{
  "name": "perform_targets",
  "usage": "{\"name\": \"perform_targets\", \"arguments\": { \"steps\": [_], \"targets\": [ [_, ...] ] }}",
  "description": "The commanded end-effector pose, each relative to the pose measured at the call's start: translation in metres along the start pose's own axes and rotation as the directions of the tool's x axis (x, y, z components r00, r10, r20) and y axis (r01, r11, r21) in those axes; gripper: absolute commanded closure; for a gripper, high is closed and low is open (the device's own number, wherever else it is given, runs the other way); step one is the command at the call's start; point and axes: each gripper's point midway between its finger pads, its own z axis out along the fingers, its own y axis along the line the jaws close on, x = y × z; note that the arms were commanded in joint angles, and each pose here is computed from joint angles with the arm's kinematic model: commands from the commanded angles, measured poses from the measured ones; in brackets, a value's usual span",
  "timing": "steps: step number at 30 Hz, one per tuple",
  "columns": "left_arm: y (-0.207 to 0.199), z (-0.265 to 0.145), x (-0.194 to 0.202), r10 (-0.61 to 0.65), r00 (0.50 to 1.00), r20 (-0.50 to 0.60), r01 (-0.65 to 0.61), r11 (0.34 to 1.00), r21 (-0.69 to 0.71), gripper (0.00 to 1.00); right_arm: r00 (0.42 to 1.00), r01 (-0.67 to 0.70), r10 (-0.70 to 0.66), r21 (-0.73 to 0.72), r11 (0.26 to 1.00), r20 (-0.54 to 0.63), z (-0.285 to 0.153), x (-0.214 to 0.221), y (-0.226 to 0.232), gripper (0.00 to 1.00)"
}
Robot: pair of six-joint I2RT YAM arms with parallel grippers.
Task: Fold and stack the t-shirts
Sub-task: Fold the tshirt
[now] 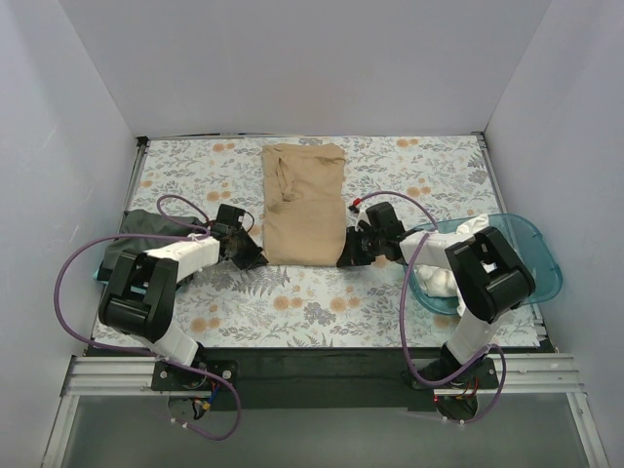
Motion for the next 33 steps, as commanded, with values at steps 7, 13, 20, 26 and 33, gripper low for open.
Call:
{"name": "perform_targets", "arguments": {
  "steps": [7,13,20,26,33],
  "targets": [
    [-0.006,-0.008,0.001,0.078,0.997,0.028,-0.078,0.997,0.003,1.0,0.999,0.037,-0.038,0.014,0.999,0.03,0.0,-0.005,0.007,0.99],
    [-0.001,-0.026,-0.001,0.091,0.983,0.156,-0.097,0.995,0.03,1.0,0.998,0.062,-0.062,0.028,0.998,0.017,-0.013,0.025,0.012,0.99],
    [0.001,-0.045,0.032,0.098,0.988,0.116,-0.113,0.985,0.13,1.0,0.996,0.084,-0.086,0.055,0.995,0.03,-0.028,0.059,0.026,0.99],
    [0.027,-0.058,0.085,0.119,0.991,0.057,-0.125,0.985,0.116,1.0,0.996,0.071,-0.075,0.07,0.995,0.051,-0.049,0.1,0.033,0.99],
    [0.029,-0.099,0.114,0.063,0.997,0.04,-0.073,0.951,0.301,1.0,0.996,0.074,-0.074,-0.003,0.997,0.052,-0.076,0.142,0.045,0.99]
  ]
}}
